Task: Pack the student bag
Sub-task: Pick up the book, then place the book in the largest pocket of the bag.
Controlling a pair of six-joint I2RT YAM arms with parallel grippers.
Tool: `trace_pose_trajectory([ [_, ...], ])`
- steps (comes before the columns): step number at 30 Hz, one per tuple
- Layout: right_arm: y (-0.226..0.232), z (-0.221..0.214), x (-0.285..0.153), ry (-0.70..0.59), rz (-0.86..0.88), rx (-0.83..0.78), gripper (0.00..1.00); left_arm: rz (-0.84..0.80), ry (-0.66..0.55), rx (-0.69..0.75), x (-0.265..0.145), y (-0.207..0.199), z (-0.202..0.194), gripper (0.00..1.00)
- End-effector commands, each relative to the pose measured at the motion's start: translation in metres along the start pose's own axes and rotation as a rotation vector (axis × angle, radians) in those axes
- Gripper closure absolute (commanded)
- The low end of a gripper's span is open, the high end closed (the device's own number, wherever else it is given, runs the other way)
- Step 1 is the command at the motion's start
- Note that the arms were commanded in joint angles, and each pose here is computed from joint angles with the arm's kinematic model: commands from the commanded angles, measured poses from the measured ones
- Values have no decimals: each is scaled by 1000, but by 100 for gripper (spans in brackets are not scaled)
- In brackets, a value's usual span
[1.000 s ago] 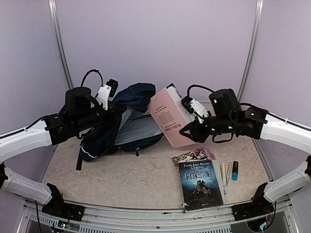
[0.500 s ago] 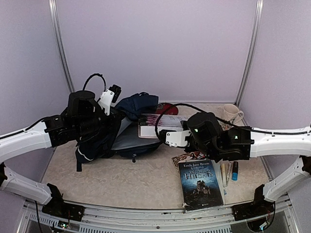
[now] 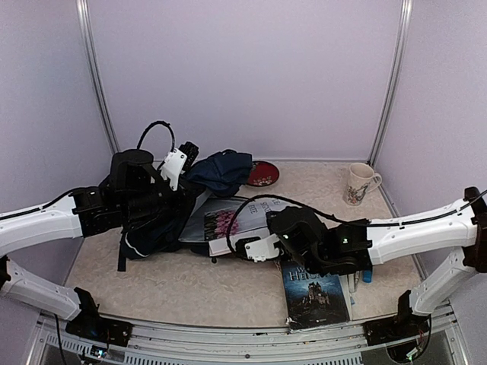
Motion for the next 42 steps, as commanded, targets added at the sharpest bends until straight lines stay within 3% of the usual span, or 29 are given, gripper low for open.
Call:
trace_pose_trajectory([
  [1, -11, 22, 29, -24, -81, 55, 72, -140, -250, -2, -25, -22, 50, 100],
  [7, -8, 40, 82, 49, -71, 145, 64, -211, -272, -19, -26, -31, 57, 100],
  [13, 9, 60, 114, 127, 8, 200, 19, -202, -253, -35, -21, -31, 54, 100],
  [17, 8, 72, 101, 92, 73, 285, 1, -154, -219, -39, -13, -26, 47, 100],
  [33, -30, 90, 4, -398, 314, 653, 0, -131, -195, -50, -4, -19, 41, 100],
  [39, -44, 79, -24, -514, 344, 788, 0, -130, -197, -55, -4, -18, 42, 100],
  [42, -49, 57, -37, -578, 397, 956, 1, -136, -199, -55, -5, -18, 42, 100],
])
Point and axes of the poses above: each gripper's point midway between its finger pads, its own x axis out along the fingers, its own y axis along the line the jaws close on, z = x × y, the point moved 6 cm from there along -x, back along the fingers, and after that the axes turned 3 degrees about -x, right-handed, at the moved point
